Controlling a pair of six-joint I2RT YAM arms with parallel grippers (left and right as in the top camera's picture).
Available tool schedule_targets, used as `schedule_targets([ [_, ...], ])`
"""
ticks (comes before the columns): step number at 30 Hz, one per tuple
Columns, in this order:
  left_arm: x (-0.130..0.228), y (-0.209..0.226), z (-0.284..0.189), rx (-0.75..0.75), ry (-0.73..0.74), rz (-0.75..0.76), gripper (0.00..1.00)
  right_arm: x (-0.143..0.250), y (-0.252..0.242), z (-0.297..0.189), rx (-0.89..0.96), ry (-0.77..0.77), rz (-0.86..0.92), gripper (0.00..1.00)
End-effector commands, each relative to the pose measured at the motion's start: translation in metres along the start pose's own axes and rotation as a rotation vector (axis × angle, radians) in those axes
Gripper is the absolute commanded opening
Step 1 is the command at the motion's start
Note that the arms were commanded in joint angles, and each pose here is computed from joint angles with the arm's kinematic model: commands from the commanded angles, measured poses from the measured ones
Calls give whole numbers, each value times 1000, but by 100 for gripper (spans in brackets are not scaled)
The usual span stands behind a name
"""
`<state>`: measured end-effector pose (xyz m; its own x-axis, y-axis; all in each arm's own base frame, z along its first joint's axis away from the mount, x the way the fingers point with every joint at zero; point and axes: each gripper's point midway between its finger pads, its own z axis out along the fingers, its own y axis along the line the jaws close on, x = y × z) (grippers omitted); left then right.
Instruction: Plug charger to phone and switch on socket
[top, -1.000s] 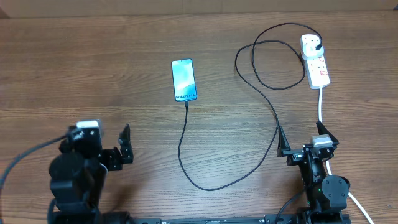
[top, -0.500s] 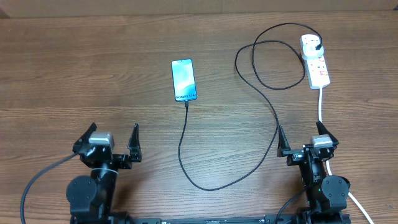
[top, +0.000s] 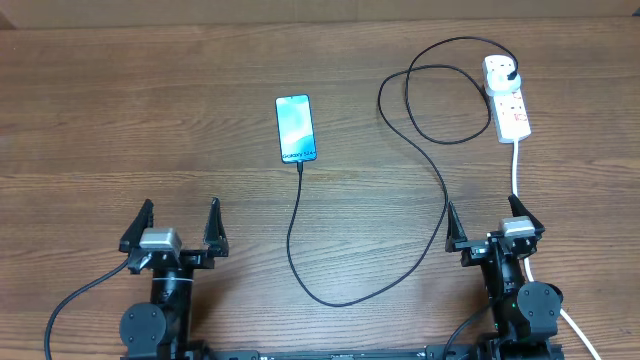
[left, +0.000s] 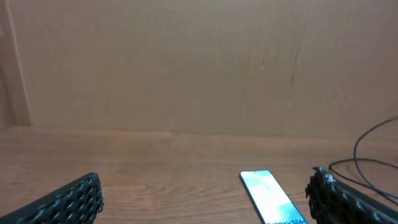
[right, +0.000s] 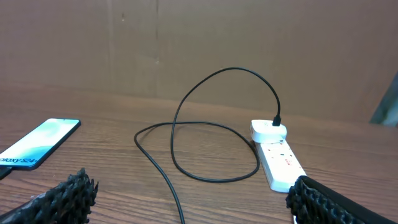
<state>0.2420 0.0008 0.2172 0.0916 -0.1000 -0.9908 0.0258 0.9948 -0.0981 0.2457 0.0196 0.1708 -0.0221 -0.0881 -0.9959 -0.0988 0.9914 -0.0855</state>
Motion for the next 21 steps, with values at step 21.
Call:
schedule_targets([
  [21, 58, 25, -3, -125, 159, 74, 100, 1, -1, 0, 6, -7, -2, 100],
])
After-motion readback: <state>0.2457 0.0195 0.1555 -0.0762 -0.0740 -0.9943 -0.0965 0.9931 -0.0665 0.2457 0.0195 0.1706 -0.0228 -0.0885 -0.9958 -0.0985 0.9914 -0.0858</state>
